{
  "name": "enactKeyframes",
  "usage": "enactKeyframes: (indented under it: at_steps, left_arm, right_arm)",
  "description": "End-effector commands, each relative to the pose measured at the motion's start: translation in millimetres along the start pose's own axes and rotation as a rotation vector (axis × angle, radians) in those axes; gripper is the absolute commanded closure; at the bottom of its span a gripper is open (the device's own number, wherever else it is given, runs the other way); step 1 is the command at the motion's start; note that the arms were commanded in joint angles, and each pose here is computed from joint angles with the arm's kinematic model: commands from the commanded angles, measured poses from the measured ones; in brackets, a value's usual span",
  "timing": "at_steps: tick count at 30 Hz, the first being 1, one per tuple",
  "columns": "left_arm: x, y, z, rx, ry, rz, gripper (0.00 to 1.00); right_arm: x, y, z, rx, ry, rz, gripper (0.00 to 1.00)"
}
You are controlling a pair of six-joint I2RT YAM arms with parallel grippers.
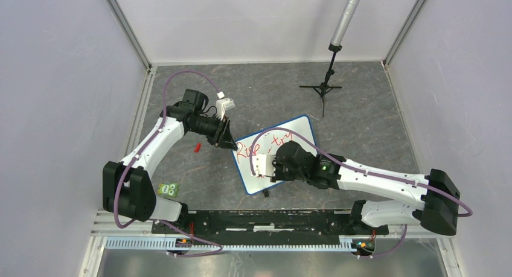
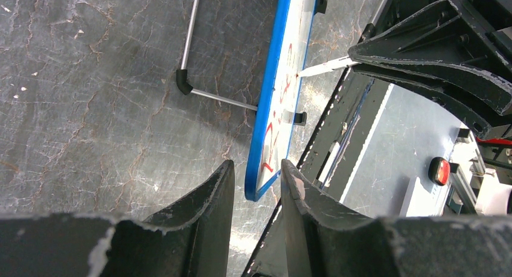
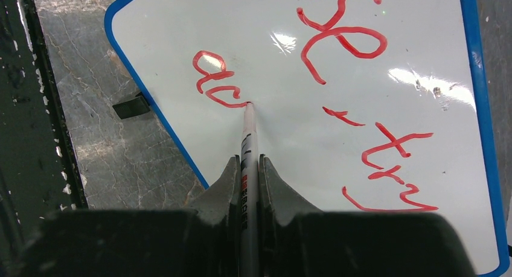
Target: Write a sentence on the whiteboard
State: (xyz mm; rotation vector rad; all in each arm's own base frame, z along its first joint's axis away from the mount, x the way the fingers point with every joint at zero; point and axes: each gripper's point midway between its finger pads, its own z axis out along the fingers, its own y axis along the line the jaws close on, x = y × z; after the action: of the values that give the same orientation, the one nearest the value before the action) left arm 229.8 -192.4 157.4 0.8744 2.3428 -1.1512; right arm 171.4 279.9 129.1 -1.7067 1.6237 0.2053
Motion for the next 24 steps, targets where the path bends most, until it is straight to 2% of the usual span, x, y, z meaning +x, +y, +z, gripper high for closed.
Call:
enactKeyframes:
  at_steps: [1, 16, 24]
  left_arm:
    - [-6.0, -2.5, -1.0, -0.002, -0.022, 0.031, 0.60]
    - [-5.7, -1.5, -0.7, -0.005, -0.020, 0.029, 0.60]
    - [-4.4, 0.4, 0.4, -0.007, -0.015, 0.025, 0.60]
  right_arm:
    - [-6.5, -5.6, -1.1, 0.014, -0.020, -0.003, 1.00]
    - [24.5, 26.1, 10.3, -0.081, 0.030, 0.000, 1.00]
    - [9.7, 33.2, 18.5, -0.127, -0.008, 0.003, 1.00]
